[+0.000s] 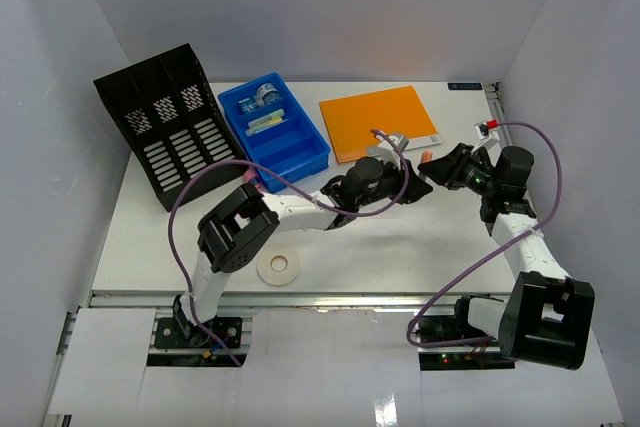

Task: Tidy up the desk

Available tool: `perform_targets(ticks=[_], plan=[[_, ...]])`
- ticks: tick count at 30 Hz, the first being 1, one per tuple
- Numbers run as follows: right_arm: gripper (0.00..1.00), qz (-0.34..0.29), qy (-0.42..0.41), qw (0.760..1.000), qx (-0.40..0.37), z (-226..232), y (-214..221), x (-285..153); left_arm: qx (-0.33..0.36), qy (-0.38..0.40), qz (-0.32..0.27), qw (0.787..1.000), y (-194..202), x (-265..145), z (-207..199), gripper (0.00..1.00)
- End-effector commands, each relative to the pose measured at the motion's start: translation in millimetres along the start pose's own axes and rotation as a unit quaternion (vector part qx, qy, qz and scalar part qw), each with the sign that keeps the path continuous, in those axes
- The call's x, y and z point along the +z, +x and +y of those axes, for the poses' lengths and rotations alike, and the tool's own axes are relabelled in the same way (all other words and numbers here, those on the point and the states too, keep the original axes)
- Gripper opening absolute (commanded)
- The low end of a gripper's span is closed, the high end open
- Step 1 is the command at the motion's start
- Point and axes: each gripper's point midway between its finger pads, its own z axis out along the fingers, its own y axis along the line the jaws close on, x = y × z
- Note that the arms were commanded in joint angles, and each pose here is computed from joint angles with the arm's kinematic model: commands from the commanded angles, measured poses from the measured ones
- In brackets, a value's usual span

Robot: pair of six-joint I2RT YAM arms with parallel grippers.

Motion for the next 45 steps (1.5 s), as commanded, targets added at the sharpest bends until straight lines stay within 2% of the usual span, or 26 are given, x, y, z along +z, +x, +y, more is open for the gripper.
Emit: perform_targets(ticks=[1, 2, 3, 5, 9, 12, 17, 18, 22, 27, 31, 36, 43, 45], plan=[[0.65, -0.011, -0.045, 0.998, -0.051, 20, -7, -3, 0.016, 0.016, -0.007, 1.000, -19, -6, -21, 0.20], [0.72, -0.012, -0.047, 0.997, -0.056, 21, -7, -4, 0.018, 0.015, -0.002, 1.000, -17, -8, -20, 0.18], [0.73, -0.012, -0.050, 0.997, -0.064, 22, -7, -4, 0.018, 0.014, -0.002, 1.000, -17, -8, -20, 0.17], [0.94, -0.014, -0.052, 0.995, -0.090, 23, -7, -6, 0.028, 0.010, 0.005, 1.000, -16, -14, -19, 0.15], [0.90, -0.002, -0.089, 0.984, -0.156, 31, -5, -16, 0.059, -0.011, 0.019, 0.998, -16, -28, -11, 0.15], [0.90, -0.008, -0.093, 0.975, -0.200, 27, -8, -28, 0.081, -0.047, 0.045, 0.995, -12, -48, 12, 0.15], [0.90, -0.011, -0.116, 0.964, -0.241, 34, -5, -41, 0.130, -0.129, 0.065, 0.981, -46, -99, 69, 0.15], [0.90, -0.011, -0.117, 0.963, -0.244, 34, -5, -41, 0.145, -0.147, 0.058, 0.977, -63, -110, 84, 0.15], [0.90, -0.007, -0.115, 0.962, -0.247, 32, -3, -41, 0.189, -0.243, 0.066, 0.949, -114, -149, 148, 0.15], [0.90, -0.006, -0.113, 0.959, -0.260, 31, -4, -41, 0.260, -0.361, 0.085, 0.891, -168, -191, 231, 0.16], [0.90, -0.007, -0.106, 0.958, -0.266, 29, -5, -41, 0.275, -0.433, 0.081, 0.855, -201, -208, 291, 0.16], [0.90, -0.007, -0.105, 0.958, -0.269, 28, -5, -41, 0.292, -0.474, 0.078, 0.827, -229, -210, 339, 0.18], [0.90, -0.006, -0.106, 0.958, -0.268, 26, -4, -41, 0.348, -0.504, 0.114, 0.783, -230, -214, 378, 0.19], [0.90, -0.005, -0.109, 0.958, -0.266, 26, -3, -41, 0.356, -0.507, 0.116, 0.776, -231, -217, 386, 0.20]])
